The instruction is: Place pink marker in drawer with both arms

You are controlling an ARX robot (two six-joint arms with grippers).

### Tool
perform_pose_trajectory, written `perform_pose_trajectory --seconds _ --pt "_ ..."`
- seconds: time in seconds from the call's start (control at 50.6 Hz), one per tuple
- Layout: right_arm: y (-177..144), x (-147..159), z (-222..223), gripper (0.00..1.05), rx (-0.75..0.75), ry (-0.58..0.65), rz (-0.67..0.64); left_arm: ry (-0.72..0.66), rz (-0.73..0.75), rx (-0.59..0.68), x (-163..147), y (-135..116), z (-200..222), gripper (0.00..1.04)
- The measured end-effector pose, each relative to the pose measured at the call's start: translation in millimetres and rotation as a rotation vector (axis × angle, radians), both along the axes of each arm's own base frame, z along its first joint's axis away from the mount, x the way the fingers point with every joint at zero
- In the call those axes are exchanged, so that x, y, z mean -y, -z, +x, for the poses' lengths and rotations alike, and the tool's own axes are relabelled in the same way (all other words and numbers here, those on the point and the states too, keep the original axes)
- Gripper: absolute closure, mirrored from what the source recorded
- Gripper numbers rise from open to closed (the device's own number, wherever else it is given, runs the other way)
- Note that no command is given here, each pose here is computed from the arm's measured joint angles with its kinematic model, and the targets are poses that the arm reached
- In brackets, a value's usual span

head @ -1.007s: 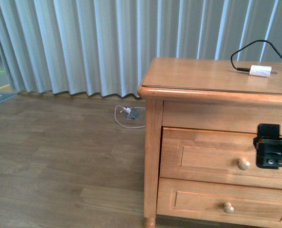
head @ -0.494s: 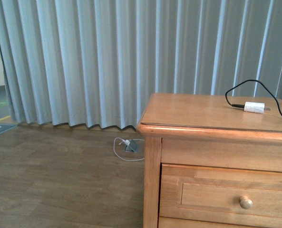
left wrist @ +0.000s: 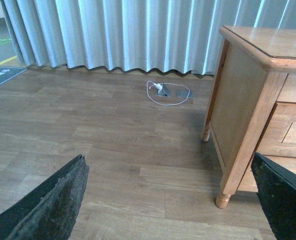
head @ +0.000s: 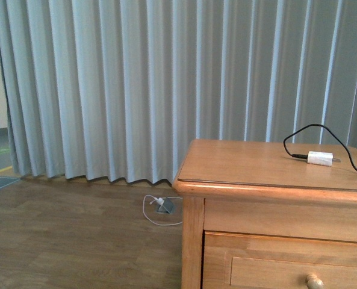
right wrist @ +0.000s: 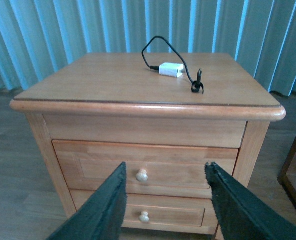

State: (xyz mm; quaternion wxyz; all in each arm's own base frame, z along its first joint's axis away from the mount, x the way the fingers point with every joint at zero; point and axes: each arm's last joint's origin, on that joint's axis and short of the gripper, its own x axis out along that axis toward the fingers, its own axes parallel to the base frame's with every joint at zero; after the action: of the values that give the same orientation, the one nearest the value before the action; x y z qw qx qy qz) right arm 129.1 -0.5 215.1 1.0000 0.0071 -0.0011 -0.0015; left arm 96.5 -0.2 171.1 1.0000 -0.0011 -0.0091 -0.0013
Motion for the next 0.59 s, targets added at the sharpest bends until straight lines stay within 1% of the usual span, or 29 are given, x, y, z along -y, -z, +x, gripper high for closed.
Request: perform_pose_trajectory --seconds 0.217,0.257,0.277,0.593 --pt "18 0 -7 0.97 -0.004 0.0 -0.008 0.0 0.0 0.0 0 0 0 0.06" --pt "19 0 -8 1.02 -0.002 0.0 -0.008 0.0 0.0 0.0 0 0 0 0.06" --pt "20 0 -9 1.04 -0.002 0.0 -0.012 0.0 0.0 0.0 0 0 0 0.06" --pt "34 0 -17 1.03 0.0 0.0 -0.011 0.0 0.0 0.0 0 0 0 0.06"
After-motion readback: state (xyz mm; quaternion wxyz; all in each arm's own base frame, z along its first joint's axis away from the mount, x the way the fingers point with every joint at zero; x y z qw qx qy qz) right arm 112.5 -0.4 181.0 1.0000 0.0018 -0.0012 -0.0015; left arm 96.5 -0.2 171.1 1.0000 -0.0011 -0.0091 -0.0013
